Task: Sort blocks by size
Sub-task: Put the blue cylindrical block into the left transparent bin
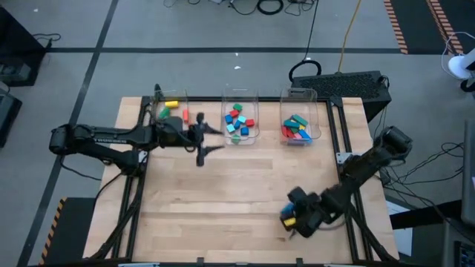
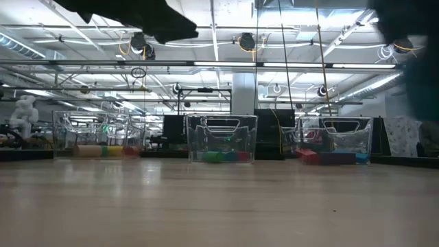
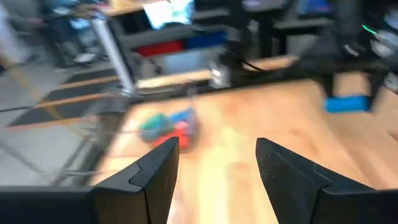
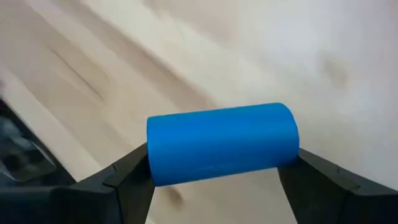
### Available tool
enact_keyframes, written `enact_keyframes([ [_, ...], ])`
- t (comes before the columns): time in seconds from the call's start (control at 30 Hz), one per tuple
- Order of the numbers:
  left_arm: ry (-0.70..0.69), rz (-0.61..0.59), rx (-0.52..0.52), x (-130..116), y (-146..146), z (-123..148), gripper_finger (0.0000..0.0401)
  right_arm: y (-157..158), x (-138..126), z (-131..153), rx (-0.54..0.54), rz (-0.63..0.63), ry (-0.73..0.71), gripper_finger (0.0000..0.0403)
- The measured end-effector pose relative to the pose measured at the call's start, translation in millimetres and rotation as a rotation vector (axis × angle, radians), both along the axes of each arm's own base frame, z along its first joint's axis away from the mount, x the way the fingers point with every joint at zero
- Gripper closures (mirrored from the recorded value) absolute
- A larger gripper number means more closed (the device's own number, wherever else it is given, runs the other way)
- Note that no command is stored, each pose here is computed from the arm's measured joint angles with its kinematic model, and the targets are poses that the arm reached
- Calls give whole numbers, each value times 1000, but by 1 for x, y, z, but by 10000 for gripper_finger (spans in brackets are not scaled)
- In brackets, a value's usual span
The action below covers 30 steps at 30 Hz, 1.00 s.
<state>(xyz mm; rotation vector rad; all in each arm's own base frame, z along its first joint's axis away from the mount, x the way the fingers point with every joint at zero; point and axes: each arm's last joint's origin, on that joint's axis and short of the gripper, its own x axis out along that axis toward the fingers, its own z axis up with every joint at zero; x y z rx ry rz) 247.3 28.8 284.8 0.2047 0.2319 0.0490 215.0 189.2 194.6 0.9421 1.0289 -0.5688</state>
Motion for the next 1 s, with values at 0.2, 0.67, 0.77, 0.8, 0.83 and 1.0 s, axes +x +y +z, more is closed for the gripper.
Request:
enact_keyframes([
  [0.2,71,-134,53,15,-26,-20,185,-27,36,24,-65,108,-253,123],
  [0.67,-35,-453,486,41,-94,-45,185,-63,87,53,-107,342,-620,122],
  [0.77,-49,-461,506,46,-97,-50,185,-68,91,58,-134,358,-680,122],
  [0.8,-51,-460,505,48,-98,-52,185,-69,92,59,-142,364,-693,122],
  [0.83,-51,-458,505,50,-98,-55,185,-70,93,60,-151,369,-701,122],
  [1.0,-61,-455,505,61,-100,-67,185,-78,98,55,-189,362,-687,122],
])
